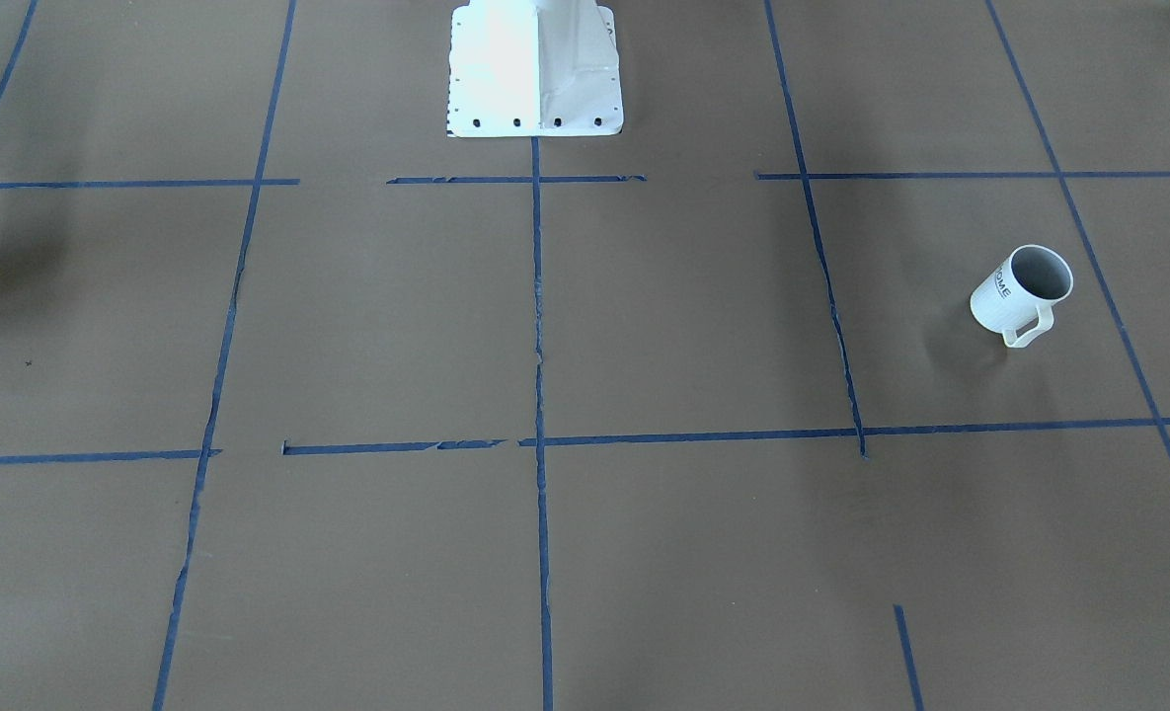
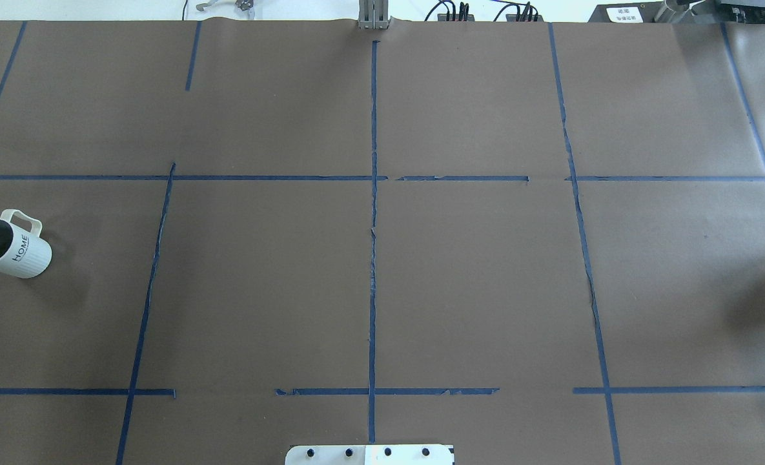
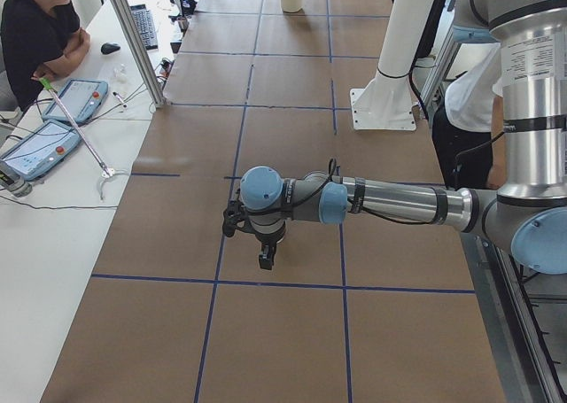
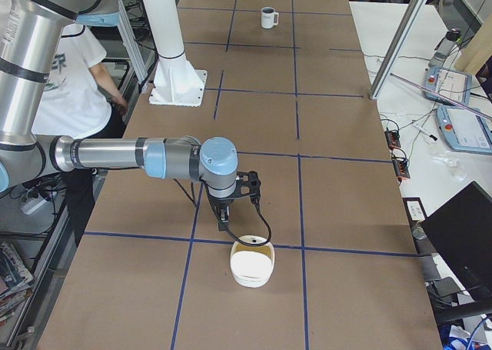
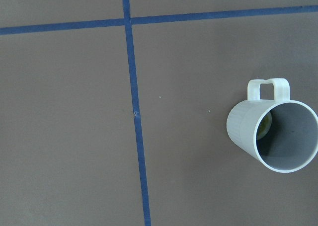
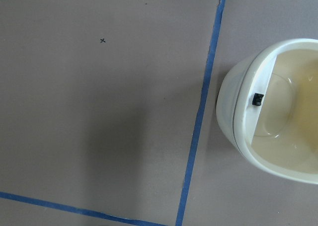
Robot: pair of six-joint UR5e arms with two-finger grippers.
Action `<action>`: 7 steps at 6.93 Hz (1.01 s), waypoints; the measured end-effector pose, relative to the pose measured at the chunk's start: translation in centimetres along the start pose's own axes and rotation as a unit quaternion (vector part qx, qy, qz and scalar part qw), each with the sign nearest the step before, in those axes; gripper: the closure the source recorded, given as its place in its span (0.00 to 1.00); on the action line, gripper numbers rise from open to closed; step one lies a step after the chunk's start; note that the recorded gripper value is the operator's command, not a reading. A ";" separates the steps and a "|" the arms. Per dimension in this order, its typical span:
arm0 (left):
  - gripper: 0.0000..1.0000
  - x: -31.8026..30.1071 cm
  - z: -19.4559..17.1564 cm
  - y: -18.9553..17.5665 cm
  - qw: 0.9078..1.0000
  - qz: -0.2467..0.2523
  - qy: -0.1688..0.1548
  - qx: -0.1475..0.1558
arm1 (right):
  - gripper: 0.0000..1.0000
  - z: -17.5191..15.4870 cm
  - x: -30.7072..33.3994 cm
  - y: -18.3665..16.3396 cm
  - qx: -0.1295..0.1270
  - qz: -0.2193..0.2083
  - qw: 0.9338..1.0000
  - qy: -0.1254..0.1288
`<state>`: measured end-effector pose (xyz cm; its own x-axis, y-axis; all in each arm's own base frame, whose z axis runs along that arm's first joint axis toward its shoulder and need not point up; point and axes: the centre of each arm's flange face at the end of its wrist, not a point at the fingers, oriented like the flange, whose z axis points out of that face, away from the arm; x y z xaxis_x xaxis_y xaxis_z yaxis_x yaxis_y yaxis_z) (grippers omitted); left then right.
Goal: Left arm hands cup to right arm to dump lemon
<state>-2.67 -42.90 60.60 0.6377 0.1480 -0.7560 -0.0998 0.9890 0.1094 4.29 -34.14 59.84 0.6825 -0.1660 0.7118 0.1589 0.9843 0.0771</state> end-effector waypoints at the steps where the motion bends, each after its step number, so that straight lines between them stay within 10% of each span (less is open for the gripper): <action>1: 0.00 0.1 0.0 -0.2 1.000 -0.004 0.000 0.007 | 0.00 0.1 -0.1 -0.1 -0.003 -0.002 1.000 0.000; 7: 0.00 5.3 6.8 -1.7 0.998 -0.056 0.001 0.003 | 0.00 0.1 -0.1 -0.1 -0.001 -0.006 1.000 0.011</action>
<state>6.10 -43.72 60.80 0.6424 0.0372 -0.7654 -0.0241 0.9993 0.0283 4.12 -34.19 59.87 0.6961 -0.1781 0.6955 0.1682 0.9822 0.0832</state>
